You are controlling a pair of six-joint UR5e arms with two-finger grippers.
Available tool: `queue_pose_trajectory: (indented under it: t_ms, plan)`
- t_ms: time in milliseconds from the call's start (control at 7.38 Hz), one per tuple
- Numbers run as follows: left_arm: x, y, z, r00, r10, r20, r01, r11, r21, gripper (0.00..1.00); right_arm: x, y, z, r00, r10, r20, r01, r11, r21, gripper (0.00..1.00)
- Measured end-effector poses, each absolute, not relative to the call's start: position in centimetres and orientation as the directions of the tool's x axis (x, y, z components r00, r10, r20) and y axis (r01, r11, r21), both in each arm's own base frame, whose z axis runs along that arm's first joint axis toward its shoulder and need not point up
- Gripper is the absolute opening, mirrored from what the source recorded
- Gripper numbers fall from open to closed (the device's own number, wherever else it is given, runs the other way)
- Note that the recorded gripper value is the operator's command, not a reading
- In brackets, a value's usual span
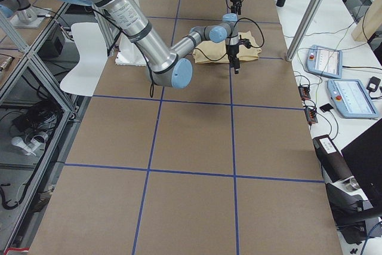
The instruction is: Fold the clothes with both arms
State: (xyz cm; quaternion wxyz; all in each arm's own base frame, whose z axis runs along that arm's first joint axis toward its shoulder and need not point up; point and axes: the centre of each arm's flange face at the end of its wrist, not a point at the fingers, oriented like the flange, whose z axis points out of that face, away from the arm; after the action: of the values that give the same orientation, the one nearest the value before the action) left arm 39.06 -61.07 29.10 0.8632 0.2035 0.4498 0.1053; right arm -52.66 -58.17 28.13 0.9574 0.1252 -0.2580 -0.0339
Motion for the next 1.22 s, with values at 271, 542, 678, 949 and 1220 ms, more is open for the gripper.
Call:
queue_pose_trajectory:
  t_ms: [271,542,678,949,1220]
  plan:
    - [39.1,-57.7,28.9,0.550,0.276,-0.788,0.066,0.927,0.370,1.00,-49.9,-54.5,27.9,0.644,0.105,0.758,-0.270,0.958,0.098,0.99]
    - [44.0,-50.4,29.1,0.534,0.151,-0.832,0.131,0.957,0.258,1.00,-50.4,-51.1,26.7,0.486,0.279,0.828,-0.380,0.921,-0.087,0.99]
    - [46.3,-46.7,29.5,0.526,0.095,-0.845,0.152,0.967,0.204,1.00,-51.2,-49.4,26.1,0.442,0.339,0.830,-0.412,0.899,-0.148,0.99]
    - [49.5,-40.7,30.8,0.526,0.028,-0.850,0.168,0.976,0.136,0.54,-53.3,-46.4,25.3,0.415,0.371,0.831,-0.443,0.880,-0.172,0.99]
    - [51.0,-38.3,31.5,0.527,-0.015,-0.850,0.174,0.981,0.091,0.50,-54.0,-45.5,25.4,0.416,0.372,0.830,-0.447,0.878,-0.170,0.99]
